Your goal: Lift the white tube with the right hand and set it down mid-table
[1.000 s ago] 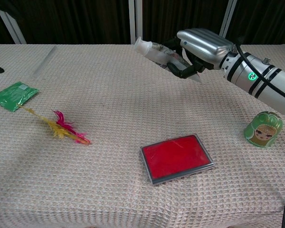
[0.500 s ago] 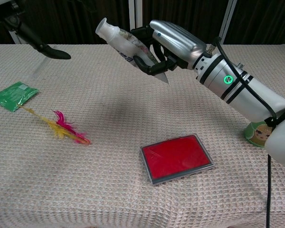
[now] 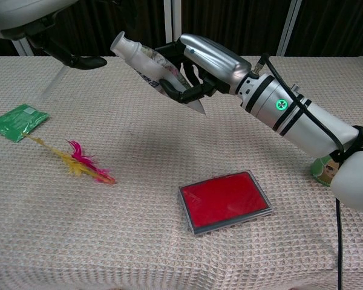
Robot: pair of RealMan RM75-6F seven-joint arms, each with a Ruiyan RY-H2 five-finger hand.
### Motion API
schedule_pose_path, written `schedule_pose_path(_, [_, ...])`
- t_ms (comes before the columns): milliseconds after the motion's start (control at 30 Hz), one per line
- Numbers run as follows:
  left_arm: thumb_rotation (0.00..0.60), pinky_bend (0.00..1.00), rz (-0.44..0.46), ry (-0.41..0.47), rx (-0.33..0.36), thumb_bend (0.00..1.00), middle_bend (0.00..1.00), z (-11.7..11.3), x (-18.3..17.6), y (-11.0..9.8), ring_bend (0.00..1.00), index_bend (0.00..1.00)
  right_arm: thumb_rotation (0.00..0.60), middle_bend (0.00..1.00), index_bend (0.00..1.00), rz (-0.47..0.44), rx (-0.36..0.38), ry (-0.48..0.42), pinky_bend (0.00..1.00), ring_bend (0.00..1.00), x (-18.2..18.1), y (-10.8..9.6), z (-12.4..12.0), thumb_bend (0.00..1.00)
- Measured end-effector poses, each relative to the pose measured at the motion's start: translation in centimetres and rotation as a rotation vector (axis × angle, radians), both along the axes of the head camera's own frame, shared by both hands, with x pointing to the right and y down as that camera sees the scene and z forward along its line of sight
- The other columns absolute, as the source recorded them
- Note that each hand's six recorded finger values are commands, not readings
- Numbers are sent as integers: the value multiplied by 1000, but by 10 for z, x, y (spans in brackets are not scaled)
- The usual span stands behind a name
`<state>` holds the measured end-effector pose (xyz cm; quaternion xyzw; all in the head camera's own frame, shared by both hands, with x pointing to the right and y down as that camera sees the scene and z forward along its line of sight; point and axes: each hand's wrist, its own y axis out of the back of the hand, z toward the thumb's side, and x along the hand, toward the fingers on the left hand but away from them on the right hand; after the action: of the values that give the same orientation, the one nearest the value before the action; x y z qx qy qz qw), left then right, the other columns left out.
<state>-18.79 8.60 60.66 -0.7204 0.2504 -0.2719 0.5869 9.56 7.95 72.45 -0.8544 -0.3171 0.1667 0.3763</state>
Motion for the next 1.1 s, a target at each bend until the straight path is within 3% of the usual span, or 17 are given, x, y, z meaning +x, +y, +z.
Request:
schedule_pose_path(433, [600,213,13,6,12,309,249,2,5,-2,195,385,600,736,955,-10,-4,-15,800,655,-3,2,-2,789])
schedule_pose_path(1100, [600,214,1,15,9,308,249,2,5,-1,195,500,600,742,963,-12,-9,-25,805,657,-2,5,-2,789])
